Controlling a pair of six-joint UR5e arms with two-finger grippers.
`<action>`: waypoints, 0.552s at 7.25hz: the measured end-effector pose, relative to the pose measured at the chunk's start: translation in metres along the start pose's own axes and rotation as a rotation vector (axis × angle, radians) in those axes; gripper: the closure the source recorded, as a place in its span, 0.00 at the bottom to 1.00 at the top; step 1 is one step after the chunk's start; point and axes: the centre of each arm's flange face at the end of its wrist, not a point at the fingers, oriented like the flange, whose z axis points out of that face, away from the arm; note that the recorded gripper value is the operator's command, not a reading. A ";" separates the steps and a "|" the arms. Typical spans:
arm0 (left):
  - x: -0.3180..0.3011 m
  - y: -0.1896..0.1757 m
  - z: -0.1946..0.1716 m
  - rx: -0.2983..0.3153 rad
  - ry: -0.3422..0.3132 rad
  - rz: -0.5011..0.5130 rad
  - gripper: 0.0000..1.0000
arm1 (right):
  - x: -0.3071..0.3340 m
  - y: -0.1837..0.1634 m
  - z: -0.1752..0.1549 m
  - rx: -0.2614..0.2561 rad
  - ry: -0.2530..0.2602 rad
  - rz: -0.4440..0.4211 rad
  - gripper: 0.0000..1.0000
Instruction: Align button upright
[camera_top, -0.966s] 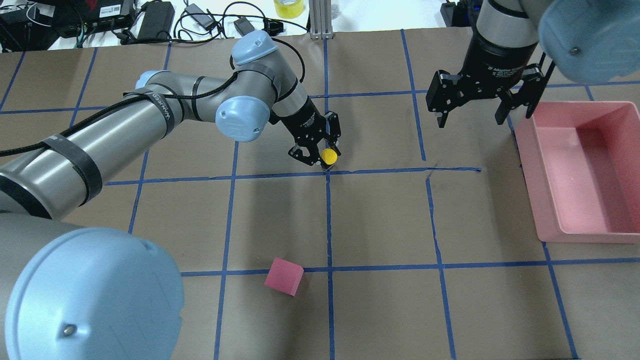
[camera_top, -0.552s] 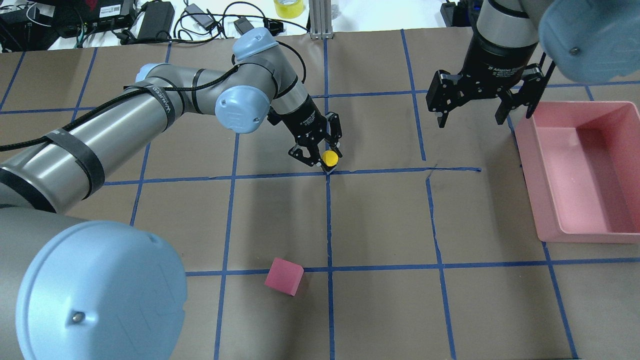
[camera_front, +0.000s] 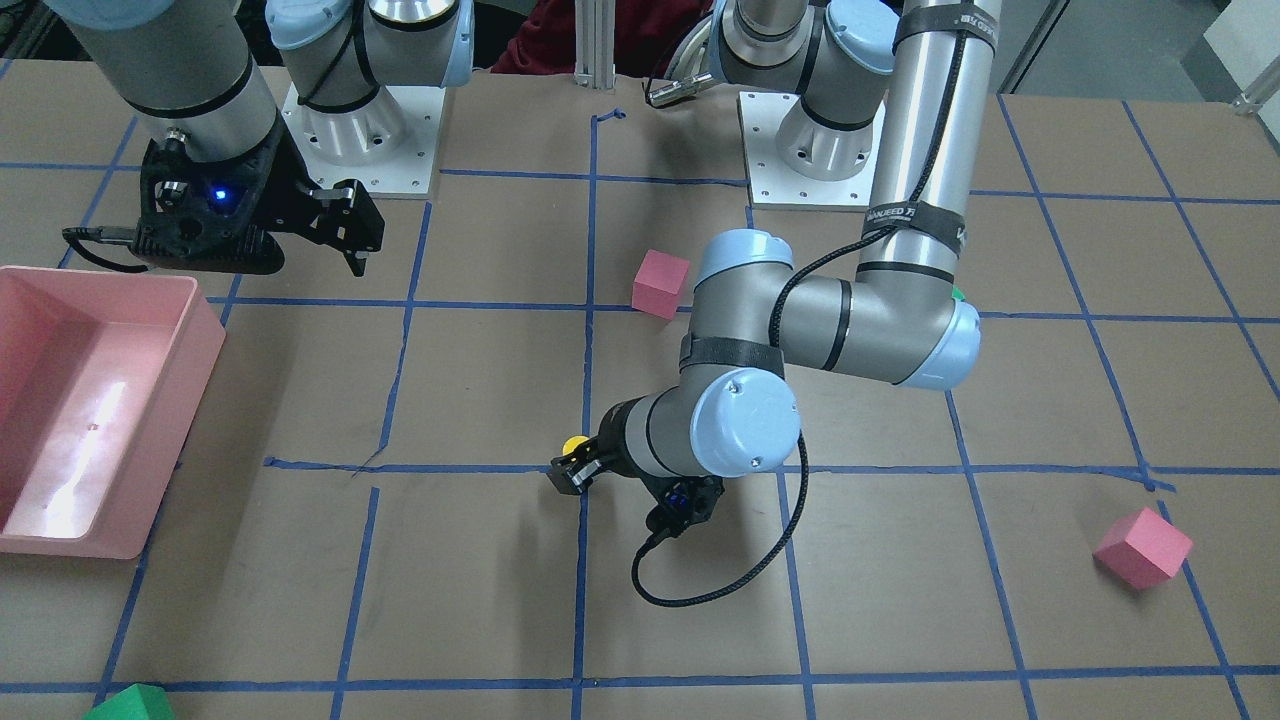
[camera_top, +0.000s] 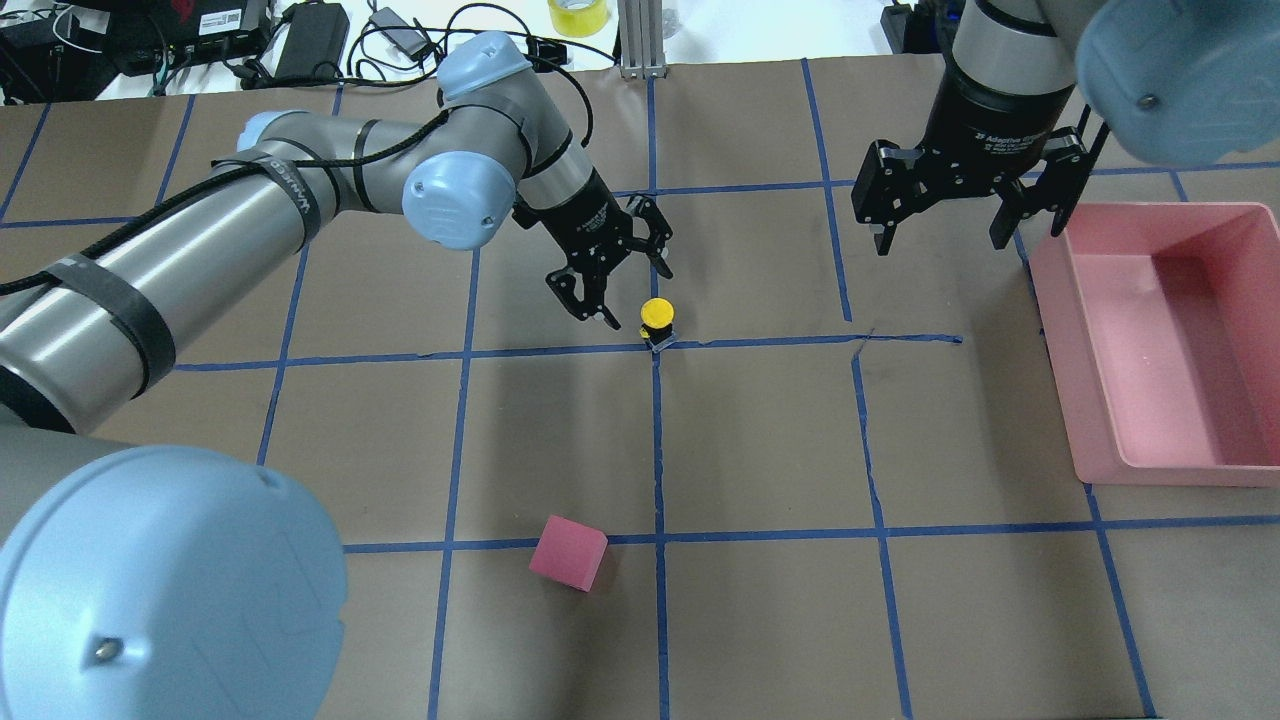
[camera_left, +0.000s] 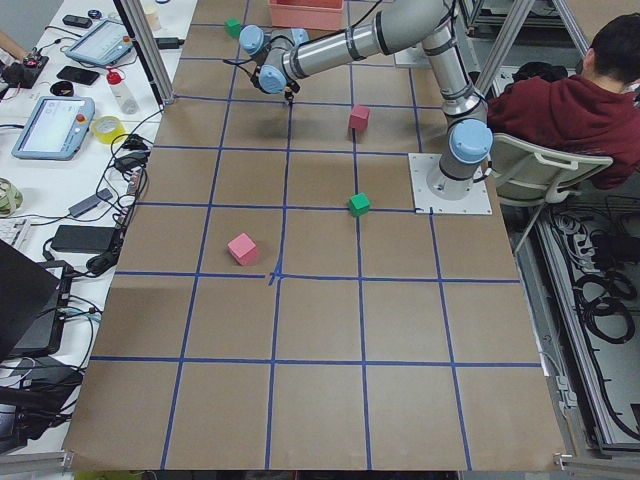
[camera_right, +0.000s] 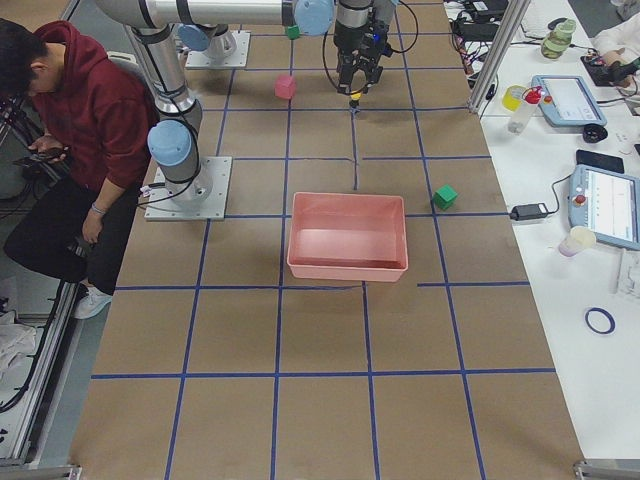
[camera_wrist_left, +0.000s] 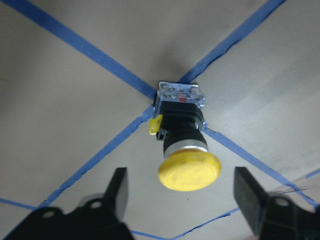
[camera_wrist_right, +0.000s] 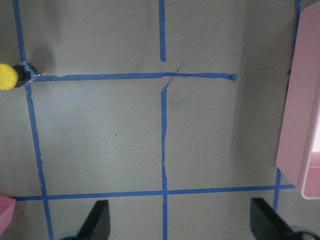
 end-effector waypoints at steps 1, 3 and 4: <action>-0.009 0.011 -0.042 0.062 -0.002 0.053 0.00 | 0.000 0.000 0.000 0.000 0.000 0.000 0.00; -0.046 0.060 -0.125 0.192 -0.131 0.280 0.00 | 0.000 0.000 0.000 0.001 0.000 0.000 0.00; -0.070 0.081 -0.163 0.276 -0.240 0.488 0.00 | 0.000 0.000 0.000 0.000 0.000 -0.001 0.00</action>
